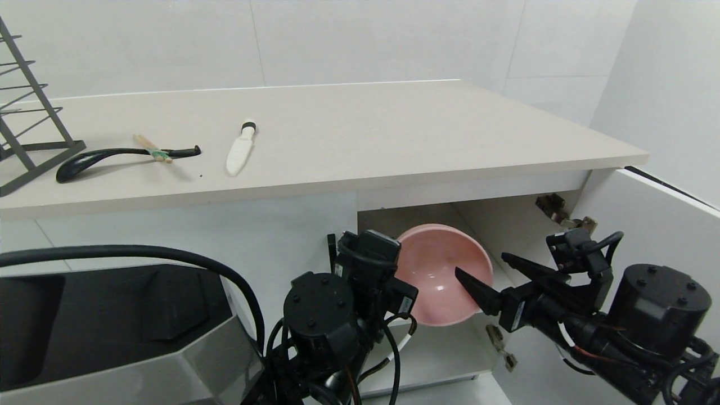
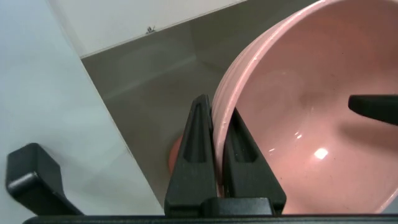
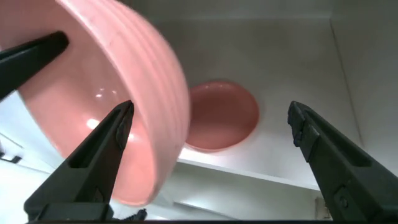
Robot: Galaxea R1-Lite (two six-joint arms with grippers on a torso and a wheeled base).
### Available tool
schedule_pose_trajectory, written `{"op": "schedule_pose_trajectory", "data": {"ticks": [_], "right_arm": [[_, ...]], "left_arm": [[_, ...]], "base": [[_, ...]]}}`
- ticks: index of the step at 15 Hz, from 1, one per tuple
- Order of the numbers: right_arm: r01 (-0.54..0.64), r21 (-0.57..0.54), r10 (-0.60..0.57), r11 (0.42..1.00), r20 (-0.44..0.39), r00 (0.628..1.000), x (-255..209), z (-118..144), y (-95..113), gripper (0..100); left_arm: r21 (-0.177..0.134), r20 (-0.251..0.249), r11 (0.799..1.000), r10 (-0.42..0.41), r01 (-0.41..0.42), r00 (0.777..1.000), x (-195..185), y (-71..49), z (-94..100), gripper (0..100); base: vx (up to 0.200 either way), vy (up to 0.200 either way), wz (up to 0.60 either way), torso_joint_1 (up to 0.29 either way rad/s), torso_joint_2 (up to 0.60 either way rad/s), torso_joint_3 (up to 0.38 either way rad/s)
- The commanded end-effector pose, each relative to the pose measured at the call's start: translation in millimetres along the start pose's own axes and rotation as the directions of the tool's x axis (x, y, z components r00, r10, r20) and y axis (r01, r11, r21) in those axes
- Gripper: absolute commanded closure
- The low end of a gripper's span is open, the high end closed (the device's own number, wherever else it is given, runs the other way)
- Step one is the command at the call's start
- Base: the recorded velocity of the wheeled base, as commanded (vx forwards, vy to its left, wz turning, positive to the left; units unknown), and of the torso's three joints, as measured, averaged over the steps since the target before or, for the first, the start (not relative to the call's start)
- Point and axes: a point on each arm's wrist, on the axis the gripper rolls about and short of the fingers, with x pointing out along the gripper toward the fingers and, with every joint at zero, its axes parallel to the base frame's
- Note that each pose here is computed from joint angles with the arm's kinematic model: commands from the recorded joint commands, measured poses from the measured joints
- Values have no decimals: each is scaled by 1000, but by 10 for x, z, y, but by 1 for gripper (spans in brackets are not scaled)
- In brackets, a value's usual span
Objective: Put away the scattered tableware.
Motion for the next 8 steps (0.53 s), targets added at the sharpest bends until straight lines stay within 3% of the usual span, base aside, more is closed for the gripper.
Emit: {"op": "schedule_pose_trajectory", "data": {"ticks": [1,8], "right_arm": [[-2,2,2,1000,-3,1000,21,-12,6,100],[-75,-5,75,997,-14,997,1,-41,184,100]], "left_arm": [[-7,11,1000,3,-2,1000,39,-20,6,100],[-11,24,1000,1,0,1000,110,-82,-15,100]], "base": [[0,0,0,0,0,0],[0,0,0,0,0,0]]}}
